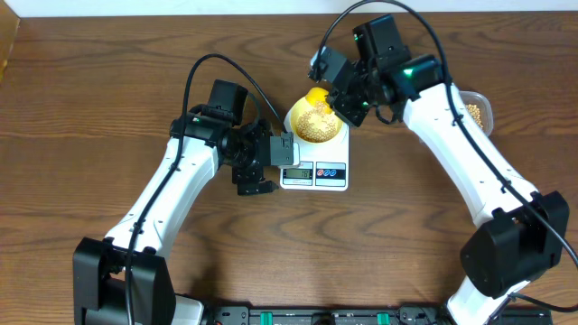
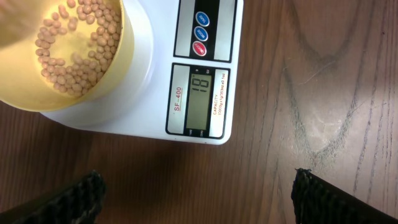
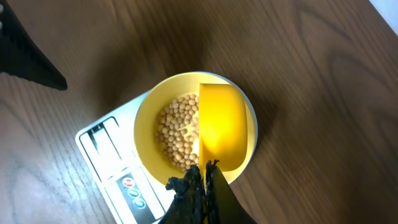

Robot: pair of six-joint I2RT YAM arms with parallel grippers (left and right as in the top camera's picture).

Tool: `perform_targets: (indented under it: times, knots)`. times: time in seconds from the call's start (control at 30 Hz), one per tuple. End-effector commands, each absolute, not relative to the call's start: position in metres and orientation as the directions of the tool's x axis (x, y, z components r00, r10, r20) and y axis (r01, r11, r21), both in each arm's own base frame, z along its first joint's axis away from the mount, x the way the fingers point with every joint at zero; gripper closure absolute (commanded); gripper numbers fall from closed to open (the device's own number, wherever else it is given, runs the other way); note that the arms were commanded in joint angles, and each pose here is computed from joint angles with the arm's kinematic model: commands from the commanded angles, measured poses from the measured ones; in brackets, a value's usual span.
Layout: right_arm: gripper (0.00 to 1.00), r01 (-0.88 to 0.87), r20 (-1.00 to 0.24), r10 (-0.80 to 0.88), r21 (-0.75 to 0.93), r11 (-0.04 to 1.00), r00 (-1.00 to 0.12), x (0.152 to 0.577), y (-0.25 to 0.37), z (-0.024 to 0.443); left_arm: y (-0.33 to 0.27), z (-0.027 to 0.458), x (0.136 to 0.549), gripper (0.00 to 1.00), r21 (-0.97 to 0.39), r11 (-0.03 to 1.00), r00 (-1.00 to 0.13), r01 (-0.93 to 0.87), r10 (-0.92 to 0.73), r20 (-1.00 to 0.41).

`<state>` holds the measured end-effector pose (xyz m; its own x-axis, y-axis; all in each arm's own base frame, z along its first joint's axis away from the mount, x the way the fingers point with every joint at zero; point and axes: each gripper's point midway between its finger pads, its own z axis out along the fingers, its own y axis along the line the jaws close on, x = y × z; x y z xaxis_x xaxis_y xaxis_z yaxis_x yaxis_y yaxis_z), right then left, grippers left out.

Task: Scoop item into bowl and weigh 50g on scale
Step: 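Tilt the scoop with the right gripper to pour soybeans into the bowl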

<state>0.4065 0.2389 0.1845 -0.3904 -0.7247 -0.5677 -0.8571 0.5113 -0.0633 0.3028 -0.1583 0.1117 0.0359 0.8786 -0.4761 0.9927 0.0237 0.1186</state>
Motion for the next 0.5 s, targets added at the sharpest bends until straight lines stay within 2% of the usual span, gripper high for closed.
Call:
perform_targets:
  times: [0.0,0.13,0.47]
  knots:
    - [0.99,-0.857,-0.549,-0.762,-0.149,0.493,-0.343,0.4094,0.2391,0.1918,-0.1598,0.1158,0.3011,0.02,0.120,0.023,0.040,0.993,0.867,-0.496]
    - [0.99,-0.842,-0.526,-0.780,-0.200,0.501,-0.339,0.4137,0.2367,0.1916,-0.1598,0.1158,0.3011,0.03,0.120,0.023,0.040,0.993,0.867,-0.496]
    - [0.99,-0.848,-0.532,-0.782,-0.202,0.490,-0.325,0.4117,0.2433,0.1926,-0.1598,0.1158,0.3011,0.02,0.120,0.023,0.040,0.993,0.867,-0.496]
